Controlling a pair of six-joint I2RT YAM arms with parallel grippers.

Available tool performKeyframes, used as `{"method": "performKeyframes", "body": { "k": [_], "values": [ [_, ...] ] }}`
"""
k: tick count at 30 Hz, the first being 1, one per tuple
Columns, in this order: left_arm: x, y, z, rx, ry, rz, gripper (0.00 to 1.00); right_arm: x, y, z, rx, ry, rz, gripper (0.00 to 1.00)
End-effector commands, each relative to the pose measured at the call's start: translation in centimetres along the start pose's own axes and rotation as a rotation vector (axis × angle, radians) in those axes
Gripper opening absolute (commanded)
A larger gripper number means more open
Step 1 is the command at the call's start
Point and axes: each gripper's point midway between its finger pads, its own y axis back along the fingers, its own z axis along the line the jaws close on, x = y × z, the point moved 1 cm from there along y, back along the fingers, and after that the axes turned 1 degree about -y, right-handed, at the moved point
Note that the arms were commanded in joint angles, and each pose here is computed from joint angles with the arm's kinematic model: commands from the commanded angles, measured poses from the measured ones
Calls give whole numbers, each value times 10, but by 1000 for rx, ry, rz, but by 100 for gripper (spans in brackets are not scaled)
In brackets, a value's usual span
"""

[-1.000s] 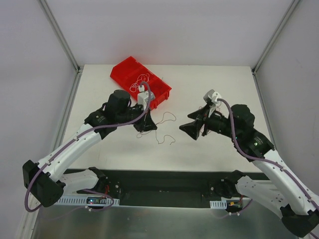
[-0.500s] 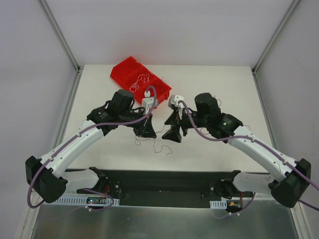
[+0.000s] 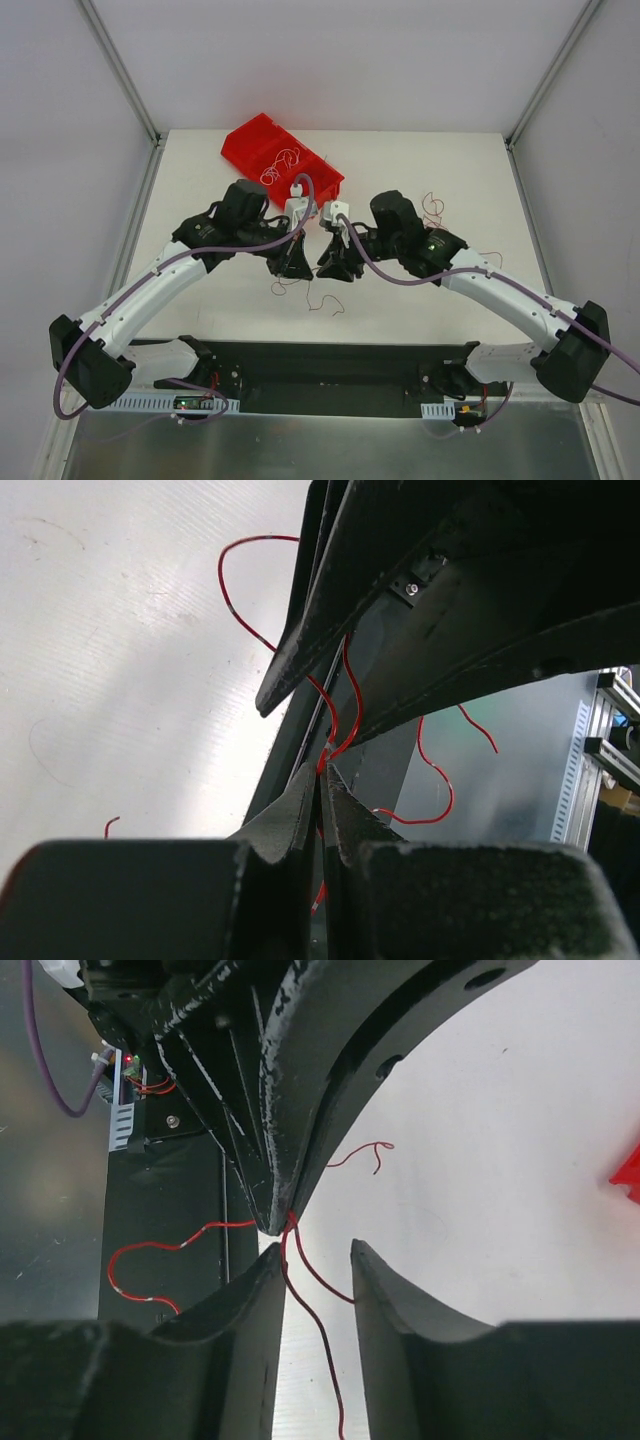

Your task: Untangle the cables

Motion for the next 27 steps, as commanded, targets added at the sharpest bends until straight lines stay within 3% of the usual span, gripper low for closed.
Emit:
{"method": "performKeyframes", "body": {
  "k": [1,3,4,7,17,21,24,27],
  "values": [
    [-13,12,-16,35,-72,-44,0,-30,-1,-1,10,92,-71,29],
    [-15,13,-16,28,-77,-51,0,-31,-2,-2,17,74,-79,16],
    [-16,14,-16,15,-78,-56,0,-33,-3,-2,21,58,-89,2],
    [-22,16,-8,-48,-75,-86,0,-41,-2,-8,81,-5,-152,0],
    [-60,28,4,-192,-34,-330,0,-54,6,-47,457,-519,-506,0],
    [-65,36,4,-227,-31,-388,21,-60,19,-53,508,-586,-595,0],
    [-62,44,5,-262,-25,-432,43,-65,24,-49,495,-588,-620,0],
    [-58,48,3,-262,-25,-471,55,-69,28,-45,480,-563,-628,0]
  ]
}}
